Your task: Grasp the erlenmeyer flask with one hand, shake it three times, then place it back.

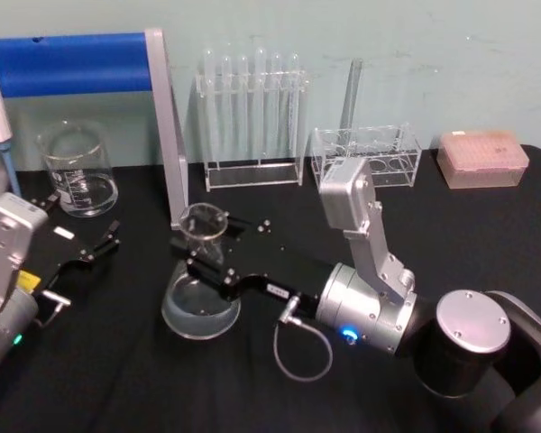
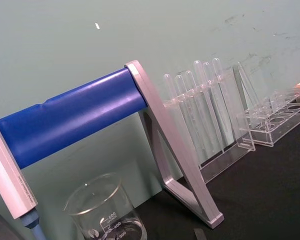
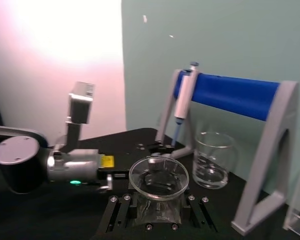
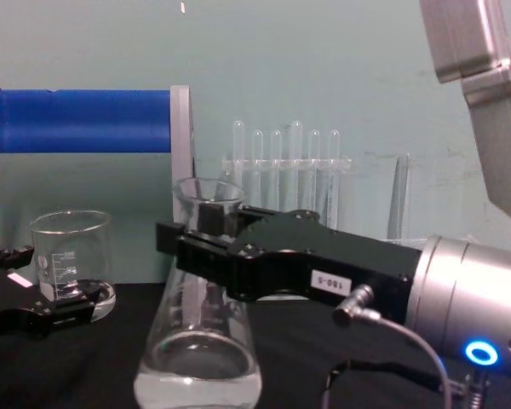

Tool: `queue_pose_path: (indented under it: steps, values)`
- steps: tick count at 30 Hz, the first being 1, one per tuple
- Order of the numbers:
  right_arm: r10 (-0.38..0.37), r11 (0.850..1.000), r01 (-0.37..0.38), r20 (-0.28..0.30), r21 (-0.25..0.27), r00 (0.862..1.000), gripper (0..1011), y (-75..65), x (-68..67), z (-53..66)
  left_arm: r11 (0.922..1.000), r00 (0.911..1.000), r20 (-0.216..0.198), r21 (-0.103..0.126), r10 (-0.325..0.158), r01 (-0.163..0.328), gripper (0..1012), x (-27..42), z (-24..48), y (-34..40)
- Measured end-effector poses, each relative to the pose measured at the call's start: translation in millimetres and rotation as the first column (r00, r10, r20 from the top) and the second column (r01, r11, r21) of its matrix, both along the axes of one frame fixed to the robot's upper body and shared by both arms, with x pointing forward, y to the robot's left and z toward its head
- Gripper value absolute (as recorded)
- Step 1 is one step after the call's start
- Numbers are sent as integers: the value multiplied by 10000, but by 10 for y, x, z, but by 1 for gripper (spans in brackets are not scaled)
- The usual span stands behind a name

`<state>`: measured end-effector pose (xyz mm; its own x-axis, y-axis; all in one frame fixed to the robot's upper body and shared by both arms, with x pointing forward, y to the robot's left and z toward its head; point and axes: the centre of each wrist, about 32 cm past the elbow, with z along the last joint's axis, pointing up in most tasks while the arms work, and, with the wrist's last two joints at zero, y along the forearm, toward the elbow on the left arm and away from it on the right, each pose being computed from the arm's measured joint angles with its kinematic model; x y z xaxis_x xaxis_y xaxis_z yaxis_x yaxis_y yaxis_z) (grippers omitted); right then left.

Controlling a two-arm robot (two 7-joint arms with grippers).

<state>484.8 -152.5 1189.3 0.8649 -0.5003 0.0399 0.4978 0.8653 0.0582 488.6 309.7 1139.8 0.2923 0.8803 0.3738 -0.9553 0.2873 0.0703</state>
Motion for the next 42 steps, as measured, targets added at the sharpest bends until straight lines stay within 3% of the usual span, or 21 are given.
queue_pose_path:
  steps: [8, 13, 21, 23, 26, 32, 38, 42]
  values:
    - [-1427, 9896, 1429, 126, -150, 9897, 456, -172, 129, -16, 10000, 10000, 0, 0, 1, -1, 1001, 0, 0, 0]
    - [-2689, 9625, 2697, 279, -298, 9628, 456, -349, 239, -21, 10000, 10000, -1, 0, 0, 0, 1001, 0, 0, 0]
    - [-4294, 9010, 4314, 484, -457, 9018, 456, -616, 363, -20, 10000, 10000, 0, 0, 0, 0, 1001, 0, 0, 0]
    - [-4521, 8895, 4544, 513, -479, 8905, 456, -660, 377, -21, 10000, 10000, 0, -1, 0, 0, 1001, 0, 0, 0]
    - [-5072, 8587, 5098, 559, -517, 8600, 456, -764, 407, -23, 10000, 10000, 0, 0, 1, -1, 1001, 0, 0, 0]
    - [-5752, 8142, 5778, 565, -566, 8161, 456, -876, 439, -37, 10000, 10000, 0, -1, 1, -1, 1001, 0, 0, 0]
    - [-5893, 8043, 5915, 525, -566, 8062, 456, -882, 451, -40, 10000, 10000, 0, 0, 0, 0, 1001, 0, 0, 0]
    - [-5685, 8201, 5700, 421, -504, 8216, 453, -820, 448, -38, 10000, 10000, 0, 0, 0, 0, 1001, 0, 0, 0]
